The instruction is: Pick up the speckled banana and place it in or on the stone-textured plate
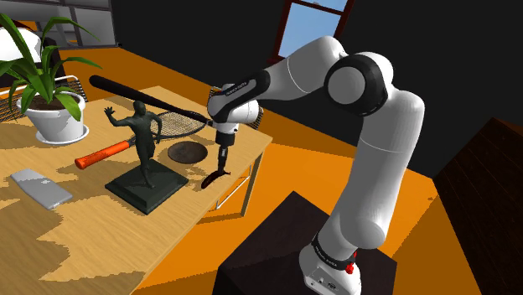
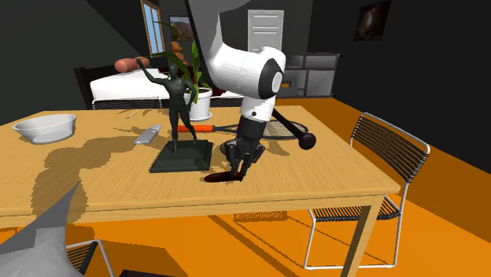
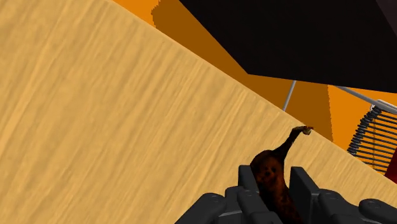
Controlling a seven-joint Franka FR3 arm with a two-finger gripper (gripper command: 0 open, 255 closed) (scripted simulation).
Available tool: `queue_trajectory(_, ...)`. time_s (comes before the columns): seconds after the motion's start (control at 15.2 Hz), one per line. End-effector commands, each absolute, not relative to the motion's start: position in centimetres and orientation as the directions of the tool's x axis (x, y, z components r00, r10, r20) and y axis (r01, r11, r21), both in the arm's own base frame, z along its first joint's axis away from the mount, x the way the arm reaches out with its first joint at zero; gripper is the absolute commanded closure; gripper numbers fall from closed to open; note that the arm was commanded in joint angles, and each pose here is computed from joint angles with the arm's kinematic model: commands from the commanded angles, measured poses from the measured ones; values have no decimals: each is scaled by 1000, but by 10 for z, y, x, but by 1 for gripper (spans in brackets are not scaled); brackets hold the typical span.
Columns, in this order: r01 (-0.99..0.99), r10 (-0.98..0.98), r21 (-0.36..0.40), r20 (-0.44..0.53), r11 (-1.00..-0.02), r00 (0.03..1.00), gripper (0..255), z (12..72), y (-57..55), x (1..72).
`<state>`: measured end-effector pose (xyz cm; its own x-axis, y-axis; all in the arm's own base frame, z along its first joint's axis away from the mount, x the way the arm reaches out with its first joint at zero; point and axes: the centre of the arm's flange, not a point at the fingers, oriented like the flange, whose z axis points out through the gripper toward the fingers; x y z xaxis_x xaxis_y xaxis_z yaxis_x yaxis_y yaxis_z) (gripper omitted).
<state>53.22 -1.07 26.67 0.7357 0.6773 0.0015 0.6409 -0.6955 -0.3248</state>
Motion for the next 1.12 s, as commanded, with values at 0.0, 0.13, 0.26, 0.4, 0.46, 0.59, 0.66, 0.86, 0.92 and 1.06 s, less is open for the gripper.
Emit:
queue_trajectory(0.0,641,677,-325,1,-696,736,255,278,-10,533)
queue_trajectory(0.13,641,677,-325,1,-696,736,255,288,-10,533)
queue_trajectory(0.26,641,677,-325,1,-696,736,255,299,-10,533)
queue_trajectory(0.4,641,677,-325,2,-696,736,255,299,-10,533)
queue_trajectory(0.46,641,677,-325,2,-696,736,0,299,-10,533)
queue_trajectory(0.59,798,790,-43,111,-602,602,0,283,20,485)
queue_trajectory(0.66,806,799,-19,118,-592,589,0,281,22,481)
queue_trajectory(0.86,806,799,-19,118,-592,589,0,265,24,482)
queue_trajectory(0.92,806,799,-19,118,-592,589,0,260,24,482)
queue_trajectory(1.06,806,799,-19,118,-592,589,0,250,25,483)
